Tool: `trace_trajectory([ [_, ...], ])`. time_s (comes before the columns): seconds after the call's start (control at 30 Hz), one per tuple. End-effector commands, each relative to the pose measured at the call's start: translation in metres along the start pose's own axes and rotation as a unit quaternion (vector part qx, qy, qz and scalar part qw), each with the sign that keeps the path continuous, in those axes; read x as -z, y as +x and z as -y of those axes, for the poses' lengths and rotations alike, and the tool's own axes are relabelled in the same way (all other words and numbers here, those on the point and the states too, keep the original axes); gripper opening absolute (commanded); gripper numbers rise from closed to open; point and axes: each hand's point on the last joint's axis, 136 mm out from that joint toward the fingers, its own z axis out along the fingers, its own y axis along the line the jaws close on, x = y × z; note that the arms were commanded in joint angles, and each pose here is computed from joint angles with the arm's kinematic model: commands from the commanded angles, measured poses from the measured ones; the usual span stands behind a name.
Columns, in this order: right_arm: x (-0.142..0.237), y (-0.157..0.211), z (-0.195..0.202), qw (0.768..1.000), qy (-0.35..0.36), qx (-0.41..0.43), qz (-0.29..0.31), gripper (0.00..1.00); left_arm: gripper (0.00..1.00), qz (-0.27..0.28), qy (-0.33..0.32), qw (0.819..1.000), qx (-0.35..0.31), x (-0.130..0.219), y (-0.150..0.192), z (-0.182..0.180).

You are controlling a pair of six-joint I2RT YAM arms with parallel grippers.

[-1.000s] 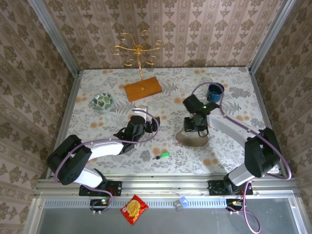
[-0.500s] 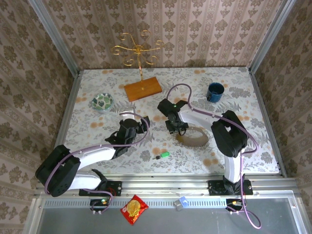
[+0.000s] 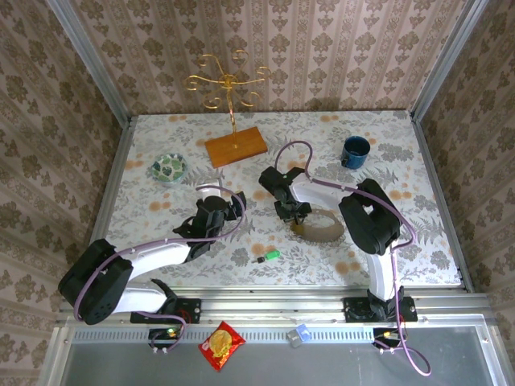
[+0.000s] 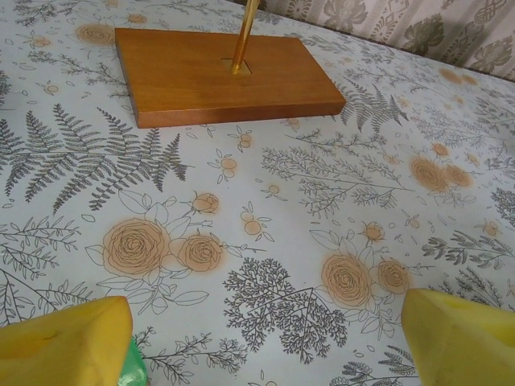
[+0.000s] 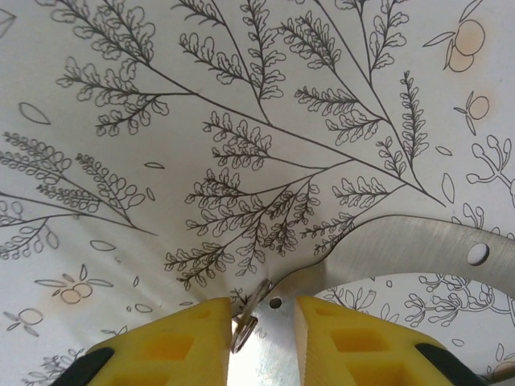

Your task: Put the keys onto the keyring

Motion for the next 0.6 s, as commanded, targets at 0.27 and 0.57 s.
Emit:
trace_trajectory([
  [0.27, 0.002, -0.004, 0.007, 1.000, 0.029, -0.005, 0.003, 0.10, 0.87, 0.008, -0.013, 1.000, 0.011, 0.001, -0.004, -0.008],
  [0.57, 0.031, -0.010, 0.008, 0.999, 0.003, -0.009, 0.032, 0.00, 0.87, 0.015, -0.012, 1.000, 0.000, 0.006, -0.011, -0.007],
])
